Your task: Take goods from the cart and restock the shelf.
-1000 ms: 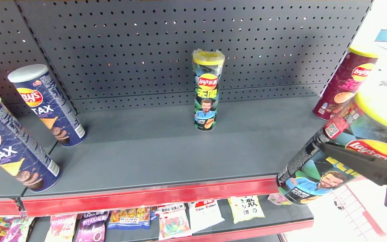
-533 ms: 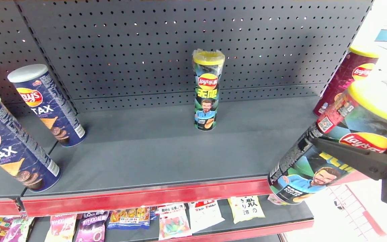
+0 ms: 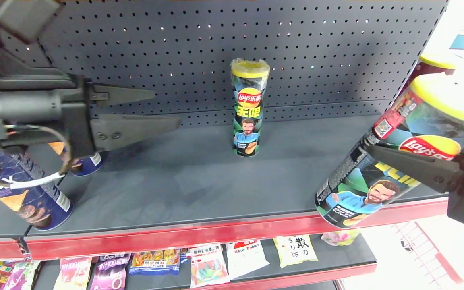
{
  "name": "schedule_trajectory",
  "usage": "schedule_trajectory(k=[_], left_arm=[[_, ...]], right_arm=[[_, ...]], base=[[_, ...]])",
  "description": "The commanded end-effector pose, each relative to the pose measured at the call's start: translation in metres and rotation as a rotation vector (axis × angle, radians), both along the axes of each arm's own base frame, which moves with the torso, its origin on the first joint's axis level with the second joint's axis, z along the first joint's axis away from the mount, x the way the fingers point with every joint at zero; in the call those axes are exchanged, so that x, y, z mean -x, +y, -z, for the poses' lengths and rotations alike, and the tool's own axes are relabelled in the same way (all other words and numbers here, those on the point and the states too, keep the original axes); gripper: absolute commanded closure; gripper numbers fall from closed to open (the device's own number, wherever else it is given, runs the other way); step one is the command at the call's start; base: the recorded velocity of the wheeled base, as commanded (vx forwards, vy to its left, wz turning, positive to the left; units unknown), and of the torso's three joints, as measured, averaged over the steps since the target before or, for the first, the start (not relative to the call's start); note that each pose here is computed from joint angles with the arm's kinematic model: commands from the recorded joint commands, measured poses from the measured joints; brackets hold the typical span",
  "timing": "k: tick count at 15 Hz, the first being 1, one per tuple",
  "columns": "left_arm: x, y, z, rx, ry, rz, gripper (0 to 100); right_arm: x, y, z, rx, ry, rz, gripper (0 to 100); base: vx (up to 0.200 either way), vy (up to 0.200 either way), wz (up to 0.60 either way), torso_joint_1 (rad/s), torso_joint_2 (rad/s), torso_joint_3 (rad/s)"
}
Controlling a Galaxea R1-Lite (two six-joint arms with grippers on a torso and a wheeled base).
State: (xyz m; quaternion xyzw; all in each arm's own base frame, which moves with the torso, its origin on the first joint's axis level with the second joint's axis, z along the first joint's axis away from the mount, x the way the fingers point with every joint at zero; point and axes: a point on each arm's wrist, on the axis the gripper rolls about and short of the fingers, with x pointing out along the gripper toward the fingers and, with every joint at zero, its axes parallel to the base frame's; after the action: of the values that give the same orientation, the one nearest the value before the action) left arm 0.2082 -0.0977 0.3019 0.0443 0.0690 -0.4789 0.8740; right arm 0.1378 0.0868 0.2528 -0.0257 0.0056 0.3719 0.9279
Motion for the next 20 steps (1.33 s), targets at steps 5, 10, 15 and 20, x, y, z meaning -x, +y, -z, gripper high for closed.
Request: schedule_trajectory(k=[5, 10, 15, 20], left_arm=[[-0.102, -0.043, 0.038, -0.092, 0.033, 0.048, 0], [-0.136, -0.059, 0.048, -0.073, 0.036, 0.111, 0], [-0.163, -0.071, 0.046, -0.028, 0.001, 0.203, 0], [-0.184, -0.08, 0.045, -0.007, -0.033, 0.218, 0]], right_arm=[[-0.009, 0.006, 0.003, 0.01, 0.026, -0.01, 100], [-0.009, 0.005, 0.002, 0.009, 0.023, -0.002, 100], [-0.01, 0.005, 0.002, 0.009, 0.025, -0.001, 100], [-0.01, 0.005, 0.001, 0.008, 0.022, -0.001, 100]], base=[[0.0, 0.0, 0.0, 0.0, 0.0, 0.0], [0.0, 0.0, 0.0, 0.0, 0.0, 0.0], [0.0, 0.0, 0.0, 0.0, 0.0, 0.0], [0.0, 0.0, 0.0, 0.0, 0.0, 0.0]])
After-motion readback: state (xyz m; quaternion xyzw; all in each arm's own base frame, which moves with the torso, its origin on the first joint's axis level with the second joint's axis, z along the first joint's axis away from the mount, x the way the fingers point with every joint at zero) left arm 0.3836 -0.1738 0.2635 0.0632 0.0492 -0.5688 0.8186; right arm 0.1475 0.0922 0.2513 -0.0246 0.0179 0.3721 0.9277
